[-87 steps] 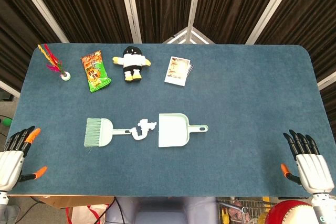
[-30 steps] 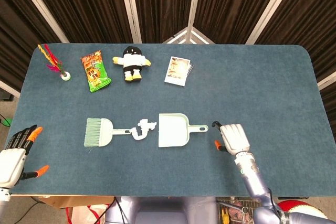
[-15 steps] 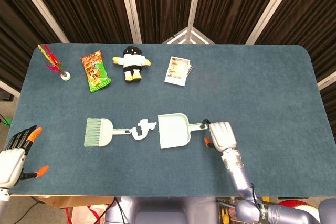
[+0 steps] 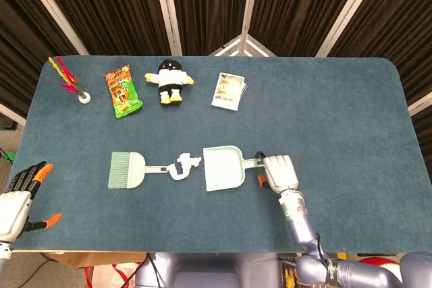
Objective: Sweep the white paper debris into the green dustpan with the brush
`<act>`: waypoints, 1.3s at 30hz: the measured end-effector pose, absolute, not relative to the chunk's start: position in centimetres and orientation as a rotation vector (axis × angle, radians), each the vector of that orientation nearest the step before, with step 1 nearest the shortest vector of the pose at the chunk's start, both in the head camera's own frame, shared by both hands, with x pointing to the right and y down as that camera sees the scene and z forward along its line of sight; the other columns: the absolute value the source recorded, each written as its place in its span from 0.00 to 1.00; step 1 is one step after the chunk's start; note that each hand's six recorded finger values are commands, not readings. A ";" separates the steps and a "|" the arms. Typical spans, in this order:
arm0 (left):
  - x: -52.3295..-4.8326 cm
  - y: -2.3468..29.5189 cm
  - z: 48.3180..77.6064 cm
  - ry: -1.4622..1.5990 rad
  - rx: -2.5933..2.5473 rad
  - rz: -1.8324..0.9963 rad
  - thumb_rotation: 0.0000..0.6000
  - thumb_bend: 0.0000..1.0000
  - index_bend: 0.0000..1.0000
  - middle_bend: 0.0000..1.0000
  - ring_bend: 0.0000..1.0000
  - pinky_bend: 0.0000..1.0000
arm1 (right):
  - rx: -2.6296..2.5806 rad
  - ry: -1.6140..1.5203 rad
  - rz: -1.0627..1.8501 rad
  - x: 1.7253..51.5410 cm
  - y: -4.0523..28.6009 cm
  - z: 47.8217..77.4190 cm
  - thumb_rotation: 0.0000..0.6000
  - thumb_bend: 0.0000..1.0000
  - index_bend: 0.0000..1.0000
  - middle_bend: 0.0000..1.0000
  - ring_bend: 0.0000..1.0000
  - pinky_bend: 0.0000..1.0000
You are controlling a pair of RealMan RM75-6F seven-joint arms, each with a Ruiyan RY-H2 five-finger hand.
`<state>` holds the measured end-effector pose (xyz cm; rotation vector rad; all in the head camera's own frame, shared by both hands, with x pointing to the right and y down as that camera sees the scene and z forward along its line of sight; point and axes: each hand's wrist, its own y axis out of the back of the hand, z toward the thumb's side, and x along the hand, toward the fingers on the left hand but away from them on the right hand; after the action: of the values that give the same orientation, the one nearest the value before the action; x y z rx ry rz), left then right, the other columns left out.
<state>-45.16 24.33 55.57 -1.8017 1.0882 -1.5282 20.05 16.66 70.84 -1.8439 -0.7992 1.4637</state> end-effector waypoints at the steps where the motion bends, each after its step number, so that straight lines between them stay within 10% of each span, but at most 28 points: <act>1: -45.1 24.3 55.6 1.089 -1.802 -1.528 1.00 0.00 0.00 0.00 0.00 0.00 | -1.844 -0.797 1.465 20.0 16.6 71.0 1.00 0.35 0.34 0.93 0.98 0.90; 13: -45.2 24.3 55.6 1.093 -1.806 -1.527 1.00 0.00 0.00 0.00 0.00 0.00 | -1.843 -0.769 1.477 19.0 16.7 72.1 1.00 0.35 0.37 0.93 0.98 0.90; 24: -45.1 24.3 55.6 1.098 -1.815 -1.530 1.00 0.00 0.00 0.00 0.00 0.00 | -1.838 -0.771 1.464 18.7 16.8 72.0 1.00 0.48 0.85 0.93 0.98 0.90; 34: -44.8 24.0 55.5 1.108 -1.819 -1.510 1.00 0.00 0.00 0.00 0.00 0.01 | -1.820 -0.760 1.431 19.1 16.6 70.9 1.00 0.48 0.87 0.93 0.98 0.90; 39: -43.9 23.0 55.2 1.118 -1.818 -1.484 1.00 0.01 0.00 0.00 0.01 0.17 | -1.814 -0.732 1.424 19.6 16.7 70.6 1.00 0.49 0.87 0.93 0.98 0.90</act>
<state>-43.93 22.95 55.19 -1.8179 1.1177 -1.4836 19.56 16.71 70.63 -1.8137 -0.7325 1.4241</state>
